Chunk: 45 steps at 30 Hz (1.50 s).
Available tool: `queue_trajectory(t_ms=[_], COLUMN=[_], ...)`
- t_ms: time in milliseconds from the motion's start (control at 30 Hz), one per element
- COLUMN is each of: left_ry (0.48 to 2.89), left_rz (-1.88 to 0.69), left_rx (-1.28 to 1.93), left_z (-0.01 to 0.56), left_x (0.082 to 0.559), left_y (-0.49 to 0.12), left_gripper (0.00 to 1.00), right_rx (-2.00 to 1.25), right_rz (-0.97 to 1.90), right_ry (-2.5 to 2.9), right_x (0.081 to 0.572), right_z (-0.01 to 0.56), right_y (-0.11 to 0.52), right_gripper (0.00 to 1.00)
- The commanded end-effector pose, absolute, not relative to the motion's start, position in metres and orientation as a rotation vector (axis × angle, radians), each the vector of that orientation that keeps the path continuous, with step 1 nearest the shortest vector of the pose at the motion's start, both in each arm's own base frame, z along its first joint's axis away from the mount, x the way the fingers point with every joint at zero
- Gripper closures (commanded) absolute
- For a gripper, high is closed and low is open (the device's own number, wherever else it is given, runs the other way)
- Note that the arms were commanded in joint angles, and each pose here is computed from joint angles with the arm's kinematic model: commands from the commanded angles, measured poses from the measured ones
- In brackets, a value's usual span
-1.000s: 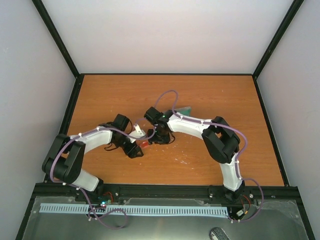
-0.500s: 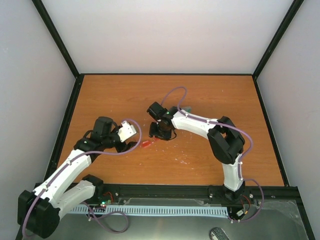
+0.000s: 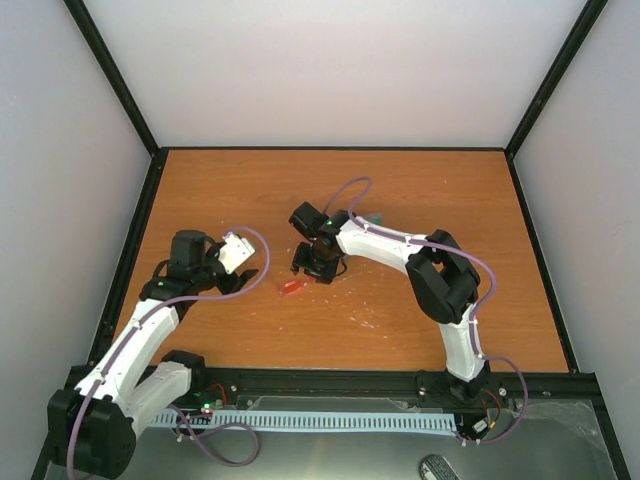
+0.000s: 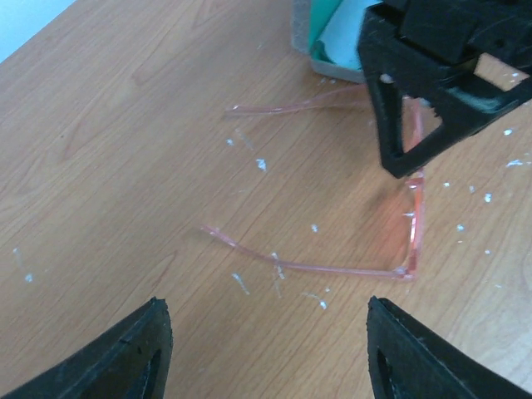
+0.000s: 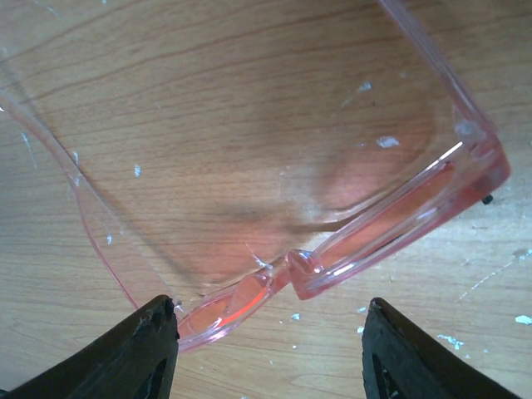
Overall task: Organize the sunglasses
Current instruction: Pick up the sunglasses from the center of the board.
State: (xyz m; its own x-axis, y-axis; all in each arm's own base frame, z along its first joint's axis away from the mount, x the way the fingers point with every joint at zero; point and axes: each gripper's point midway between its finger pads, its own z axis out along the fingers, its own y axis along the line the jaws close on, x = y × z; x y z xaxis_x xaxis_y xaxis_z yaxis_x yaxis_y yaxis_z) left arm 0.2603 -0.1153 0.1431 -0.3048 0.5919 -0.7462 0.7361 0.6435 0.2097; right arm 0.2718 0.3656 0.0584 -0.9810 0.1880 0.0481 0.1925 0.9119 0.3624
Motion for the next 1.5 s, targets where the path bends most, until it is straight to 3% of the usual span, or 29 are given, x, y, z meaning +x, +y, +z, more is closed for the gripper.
queue_trajectory(t_ms=[0,400,833,933,1167,1467], left_ry=[1.981,2.001,2.021,2.015,1.91,1.745], left_rz=[-0.183,-0.184,-0.251,-0.248,-0.24,-0.208], left_rx=[1.006,0.921,0.917,0.913,0.831,0.72], left_z=[0.147,0.141,0.13,0.134,0.191,0.274], left_x=[0.267,0.276,0.266,0.268,0.285,0.315], left_y=[-0.105,-0.083,-0.088,-0.088,-0.09,-0.089], left_gripper=[0.36,0.36,0.37,0.37,0.38,0.48], right_rx=[-0.378,-0.434,-0.418,-0.4,-0.268,0.379], right_rz=[-0.536,-0.516,-0.445,-0.424,-0.473,-0.744], right_ry=[-3.011,-2.953,-3.007,-3.022,-3.113,-3.175], right_x=[0.261,0.262,0.268,0.267,0.275,0.257], right_z=[0.051,0.025,0.025,0.024,0.041,0.087], right_y=[0.362,0.375,0.367,0.364,0.362,0.361], right_gripper=[0.41,0.46,0.91,0.97,0.97,0.97])
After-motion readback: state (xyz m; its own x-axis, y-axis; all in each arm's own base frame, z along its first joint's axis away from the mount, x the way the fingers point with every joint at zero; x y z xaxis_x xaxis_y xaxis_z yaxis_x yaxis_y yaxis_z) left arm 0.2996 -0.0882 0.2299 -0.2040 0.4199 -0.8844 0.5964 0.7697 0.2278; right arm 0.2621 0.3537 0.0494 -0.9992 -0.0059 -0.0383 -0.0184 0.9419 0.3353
